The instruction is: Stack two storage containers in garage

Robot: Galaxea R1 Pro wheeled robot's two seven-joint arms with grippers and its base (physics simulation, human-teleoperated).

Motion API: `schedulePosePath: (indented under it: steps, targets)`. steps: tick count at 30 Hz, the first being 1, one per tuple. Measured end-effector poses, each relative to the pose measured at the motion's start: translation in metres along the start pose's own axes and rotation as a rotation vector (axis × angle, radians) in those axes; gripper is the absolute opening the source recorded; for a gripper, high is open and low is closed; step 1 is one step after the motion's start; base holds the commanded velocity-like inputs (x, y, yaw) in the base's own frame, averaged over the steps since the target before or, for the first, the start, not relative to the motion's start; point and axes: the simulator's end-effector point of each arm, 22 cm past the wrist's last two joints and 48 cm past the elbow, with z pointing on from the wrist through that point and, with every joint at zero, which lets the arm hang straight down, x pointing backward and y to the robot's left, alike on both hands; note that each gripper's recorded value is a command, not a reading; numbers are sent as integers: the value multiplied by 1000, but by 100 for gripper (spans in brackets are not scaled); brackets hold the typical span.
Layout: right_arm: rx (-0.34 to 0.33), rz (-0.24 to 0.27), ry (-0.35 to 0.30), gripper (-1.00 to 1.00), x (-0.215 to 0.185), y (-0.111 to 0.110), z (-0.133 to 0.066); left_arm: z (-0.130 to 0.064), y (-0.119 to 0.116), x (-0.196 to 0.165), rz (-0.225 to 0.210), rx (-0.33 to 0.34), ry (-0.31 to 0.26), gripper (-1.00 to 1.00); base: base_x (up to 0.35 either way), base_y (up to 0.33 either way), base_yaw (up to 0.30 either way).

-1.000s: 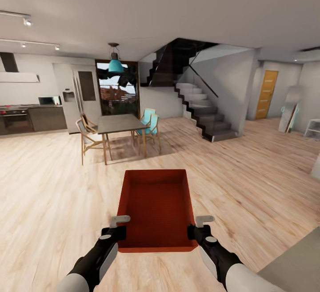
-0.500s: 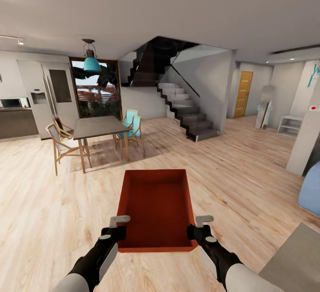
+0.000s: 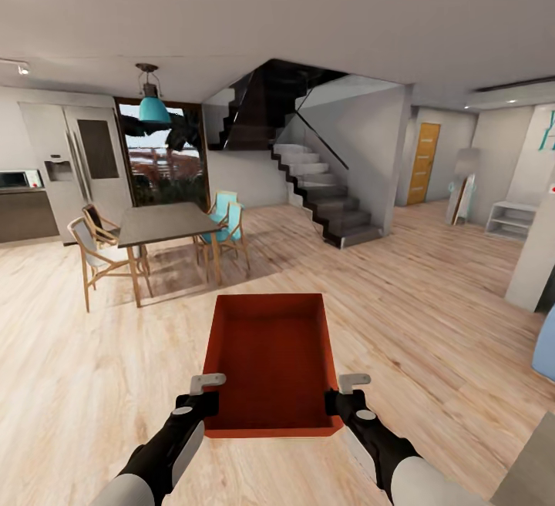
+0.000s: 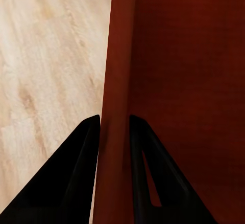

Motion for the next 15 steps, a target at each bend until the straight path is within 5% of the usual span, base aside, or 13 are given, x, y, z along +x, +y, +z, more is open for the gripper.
schedulePosePath:
  steps: [15]
  targets:
    - [0,0,0,-100,0,0,0,0,0,0,-1,0,0,-100,325,21,-30]
